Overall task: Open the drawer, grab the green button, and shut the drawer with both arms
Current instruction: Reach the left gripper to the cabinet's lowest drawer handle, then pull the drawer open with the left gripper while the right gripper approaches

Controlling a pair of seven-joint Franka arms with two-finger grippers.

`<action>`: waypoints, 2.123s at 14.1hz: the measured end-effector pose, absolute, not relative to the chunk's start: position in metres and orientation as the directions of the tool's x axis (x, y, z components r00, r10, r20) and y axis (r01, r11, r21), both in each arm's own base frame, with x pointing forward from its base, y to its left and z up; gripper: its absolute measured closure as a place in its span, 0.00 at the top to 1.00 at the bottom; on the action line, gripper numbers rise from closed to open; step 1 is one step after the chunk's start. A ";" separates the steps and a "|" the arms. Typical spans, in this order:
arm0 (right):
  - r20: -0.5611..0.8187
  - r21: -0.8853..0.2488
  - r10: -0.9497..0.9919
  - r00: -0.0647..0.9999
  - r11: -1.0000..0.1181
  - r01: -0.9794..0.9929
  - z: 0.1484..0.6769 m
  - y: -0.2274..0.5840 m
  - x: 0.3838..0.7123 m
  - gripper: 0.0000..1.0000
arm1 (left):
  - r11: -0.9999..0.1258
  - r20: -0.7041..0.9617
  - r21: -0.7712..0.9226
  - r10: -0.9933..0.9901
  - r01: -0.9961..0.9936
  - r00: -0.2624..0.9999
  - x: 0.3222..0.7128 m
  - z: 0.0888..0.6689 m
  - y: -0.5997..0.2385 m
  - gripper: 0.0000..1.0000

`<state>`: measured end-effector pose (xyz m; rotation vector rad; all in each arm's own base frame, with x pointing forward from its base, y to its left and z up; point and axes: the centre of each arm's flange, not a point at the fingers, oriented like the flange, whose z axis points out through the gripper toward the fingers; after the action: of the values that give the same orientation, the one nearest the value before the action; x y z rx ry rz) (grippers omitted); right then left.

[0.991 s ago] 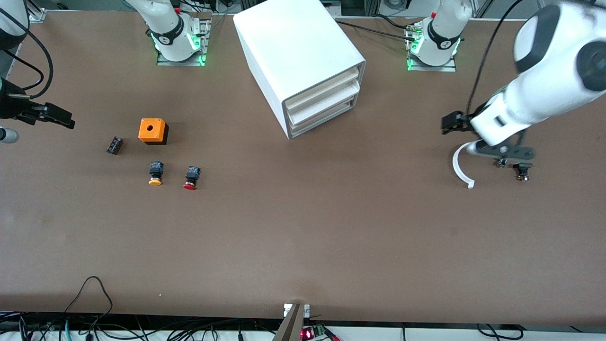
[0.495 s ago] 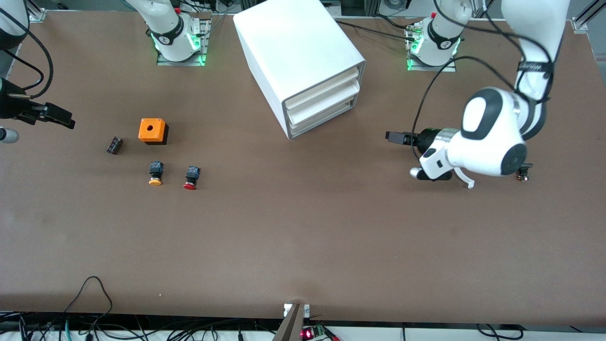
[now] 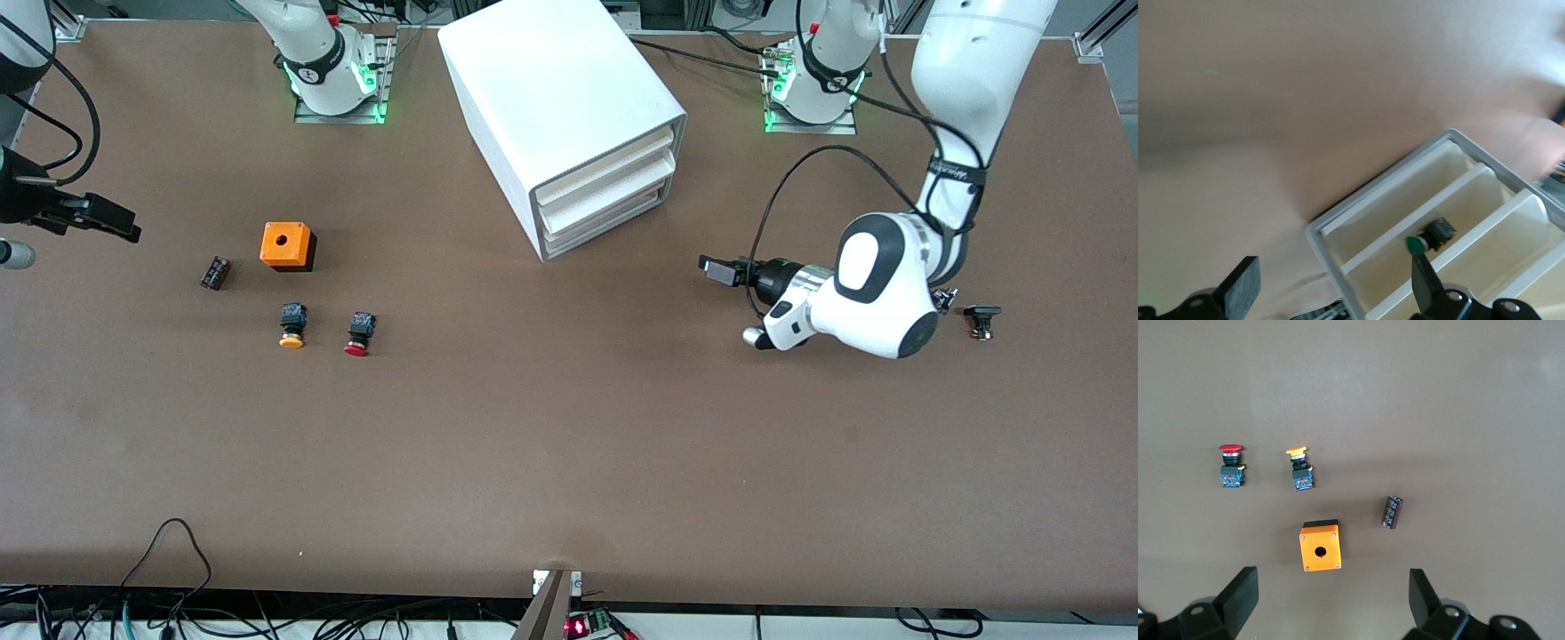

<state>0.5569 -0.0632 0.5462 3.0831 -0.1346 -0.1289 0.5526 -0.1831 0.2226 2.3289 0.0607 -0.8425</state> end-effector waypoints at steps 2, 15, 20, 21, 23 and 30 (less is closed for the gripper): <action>-0.080 0.056 -0.089 0.993 -0.995 -0.085 0.546 -0.063 0.557 1.00 | -0.734 -0.556 0.638 -0.230 0.233 0.798 0.531 0.183 -0.198 1.00; -0.081 0.029 -0.067 0.994 -0.997 -0.065 0.540 -0.055 0.562 1.00 | -0.663 -0.530 0.734 -0.426 0.145 0.733 0.423 0.140 -0.297 1.00; -0.085 0.029 -0.052 0.995 -0.998 -0.049 0.540 -0.047 0.562 1.00 | -0.656 -0.538 0.738 -0.429 0.159 0.726 0.409 0.137 -0.303 0.96; -0.085 0.028 -0.051 0.995 -0.998 -0.049 0.540 -0.047 0.562 1.00 | -0.656 -0.537 0.738 -0.430 0.158 0.726 0.408 0.138 -0.302 0.91; -0.085 0.028 -0.049 0.995 -0.998 -0.047 0.540 -0.047 0.562 1.00 | -0.648 -0.520 0.749 -0.445 0.138 0.729 0.406 0.139 -0.304 0.65; -0.081 0.027 -0.006 0.997 -1.000 -0.004 0.541 -0.023 0.564 1.00 | -0.628 -0.455 0.771 -0.432 0.103 0.779 0.424 0.154 -0.292 0.30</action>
<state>0.5641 -0.0229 0.5408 3.1119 -0.0081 -0.1263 0.4245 -0.2918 0.1544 2.1161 -0.2441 -0.7969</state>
